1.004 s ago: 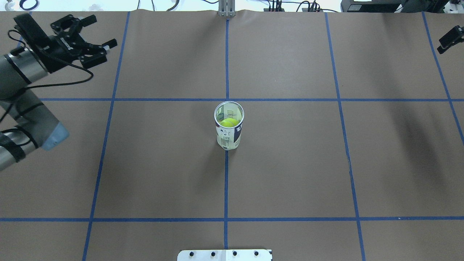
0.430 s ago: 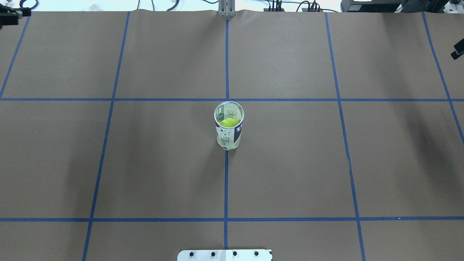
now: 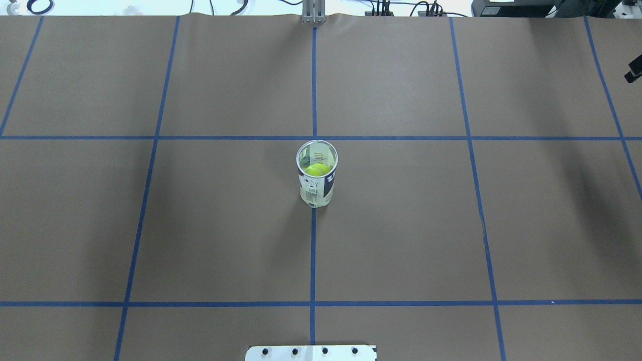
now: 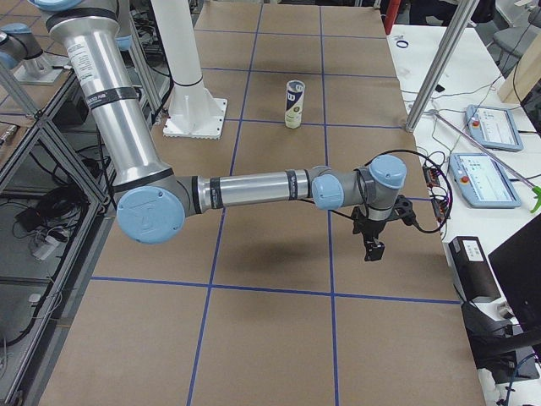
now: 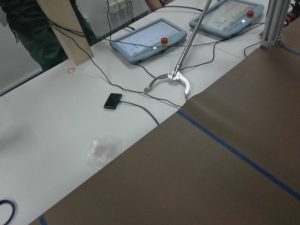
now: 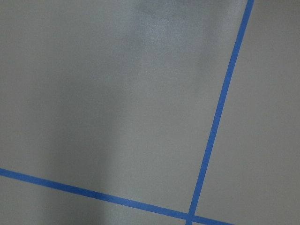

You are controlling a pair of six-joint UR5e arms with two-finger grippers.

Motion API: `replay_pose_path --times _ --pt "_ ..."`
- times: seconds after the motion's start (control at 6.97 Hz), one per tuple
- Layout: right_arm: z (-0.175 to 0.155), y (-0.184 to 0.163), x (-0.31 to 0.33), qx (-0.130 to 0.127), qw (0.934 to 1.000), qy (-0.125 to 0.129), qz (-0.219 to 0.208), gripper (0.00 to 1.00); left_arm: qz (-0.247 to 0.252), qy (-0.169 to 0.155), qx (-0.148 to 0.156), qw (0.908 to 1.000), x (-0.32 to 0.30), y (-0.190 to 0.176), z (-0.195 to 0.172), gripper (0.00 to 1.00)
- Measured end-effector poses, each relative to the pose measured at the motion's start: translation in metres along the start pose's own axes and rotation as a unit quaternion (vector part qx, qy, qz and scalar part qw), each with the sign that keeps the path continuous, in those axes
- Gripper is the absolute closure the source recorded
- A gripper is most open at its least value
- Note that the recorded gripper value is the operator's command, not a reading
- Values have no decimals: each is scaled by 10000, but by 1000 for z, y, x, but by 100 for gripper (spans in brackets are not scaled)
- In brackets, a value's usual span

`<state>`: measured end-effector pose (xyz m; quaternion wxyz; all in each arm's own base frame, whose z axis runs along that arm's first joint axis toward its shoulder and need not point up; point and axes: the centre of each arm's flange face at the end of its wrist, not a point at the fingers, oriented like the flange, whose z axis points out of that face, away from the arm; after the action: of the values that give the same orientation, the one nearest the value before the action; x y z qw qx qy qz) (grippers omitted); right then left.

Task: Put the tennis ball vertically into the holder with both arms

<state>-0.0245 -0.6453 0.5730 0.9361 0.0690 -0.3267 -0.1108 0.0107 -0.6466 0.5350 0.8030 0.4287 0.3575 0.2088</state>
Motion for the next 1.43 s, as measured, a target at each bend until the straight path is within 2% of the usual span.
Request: replay_pose_path --times 0.29,0.43,0.57,0.72,0.86,1.15,1.29,1.43 --pt "1 2 1 -12 10000 5 4 1 437 91 -970 9943 -23 40 9 0" --pt "3 4 2 -12 10000 6 4 1 460 110 -1340 9899 -36 58 4 0" --pt "4 5 3 -4 10000 6 -3 1 232 29 -1711 9850 -50 81 -2 1" --pt "5 7 4 -3 10000 6 -4 1 -4 -237 -2144 9764 -63 102 -6 0" --pt "6 8 5 -7 10000 6 0 1 -248 -514 -2580 9645 -74 119 -12 0" --pt "6 8 5 -7 10000 6 18 0 -1304 -674 -3364 9302 -83 127 -38 0" --pt "6 8 5 -8 10000 6 30 0 -1725 -736 -3526 9168 -74 118 -57 0" --pt "6 9 5 -19 10000 6 57 0 -2155 -818 -3519 9072 -57 116 -77 0"
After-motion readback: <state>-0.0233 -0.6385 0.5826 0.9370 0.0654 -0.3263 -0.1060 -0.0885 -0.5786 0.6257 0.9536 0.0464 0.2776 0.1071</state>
